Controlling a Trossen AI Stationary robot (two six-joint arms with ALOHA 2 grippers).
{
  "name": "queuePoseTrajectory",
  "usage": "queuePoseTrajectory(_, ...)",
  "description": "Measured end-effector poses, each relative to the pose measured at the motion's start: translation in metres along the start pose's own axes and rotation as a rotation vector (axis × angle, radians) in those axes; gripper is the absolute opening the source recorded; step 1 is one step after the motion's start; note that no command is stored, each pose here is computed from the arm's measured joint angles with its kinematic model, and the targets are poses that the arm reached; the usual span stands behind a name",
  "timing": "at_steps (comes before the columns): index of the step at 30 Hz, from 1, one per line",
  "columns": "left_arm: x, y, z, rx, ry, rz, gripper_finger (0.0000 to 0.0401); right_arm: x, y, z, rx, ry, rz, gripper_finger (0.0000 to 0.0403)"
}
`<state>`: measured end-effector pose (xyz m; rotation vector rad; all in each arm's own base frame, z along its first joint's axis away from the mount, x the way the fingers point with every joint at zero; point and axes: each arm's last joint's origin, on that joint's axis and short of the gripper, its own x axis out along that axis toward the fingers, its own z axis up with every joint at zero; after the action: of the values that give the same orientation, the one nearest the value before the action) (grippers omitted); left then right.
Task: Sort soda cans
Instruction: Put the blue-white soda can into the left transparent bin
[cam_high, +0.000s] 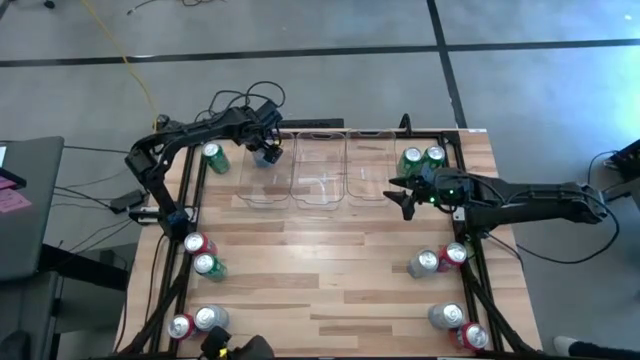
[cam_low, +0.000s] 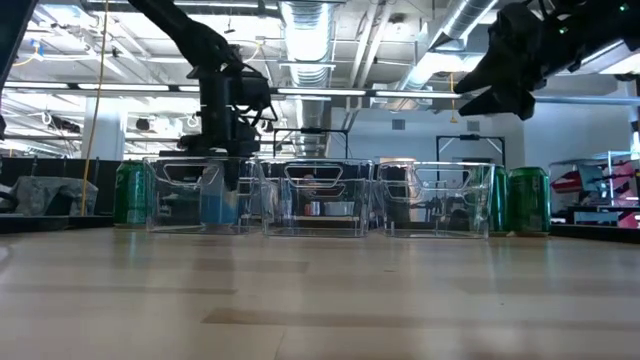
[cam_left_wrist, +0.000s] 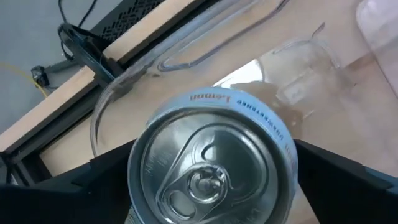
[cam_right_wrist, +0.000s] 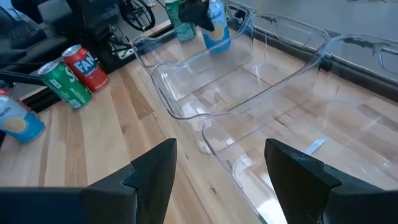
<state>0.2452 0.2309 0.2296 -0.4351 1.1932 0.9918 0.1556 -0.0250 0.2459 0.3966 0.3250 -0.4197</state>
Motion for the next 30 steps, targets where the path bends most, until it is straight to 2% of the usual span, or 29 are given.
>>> queuePoseTrajectory(8, -0.028, 0.009, -0.002, -0.004, -0.081, -0.004, 0.0393, 0.0, 0.001, 0.002, -0.023, -0.018, 0.008, 0.0265)
queuePoseTrajectory(12, -0.062, 0.02, -0.008, -0.029, -0.178, -0.018, 0.0395, 0.0, -0.001, 0.003, -0.035, -0.028, -0.008, 0.0265)
queuePoseTrajectory(16, -0.108, 0.025, -0.019, 0.015, -0.341, -0.048, 0.0395, 0.0, -0.002, 0.006, -0.086, -0.052, -0.014, 0.0265)
queuePoseTrajectory(18, -0.132, 0.021, -0.029, 0.048, -0.456, -0.086, 0.0395, -0.001, -0.001, 0.007, -0.097, -0.033, 0.016, 0.0265)
queuePoseTrajectory(23, -0.172, 0.004, -0.064, 0.153, -0.69, -0.213, 0.0395, -0.009, 0.011, 0.015, -0.081, 0.053, 0.216, 0.0265)
queuePoseTrajectory(27, -0.184, -0.006, -0.098, 0.203, -0.798, -0.323, 0.0395, -0.016, 0.023, 0.019, -0.051, 0.082, 0.288, 0.0265)
queuePoseTrajectory(30, -0.181, -0.016, -0.122, 0.23, -0.848, -0.413, 0.0396, -0.023, 0.034, 0.023, -0.03, 0.088, 0.347, 0.0265)
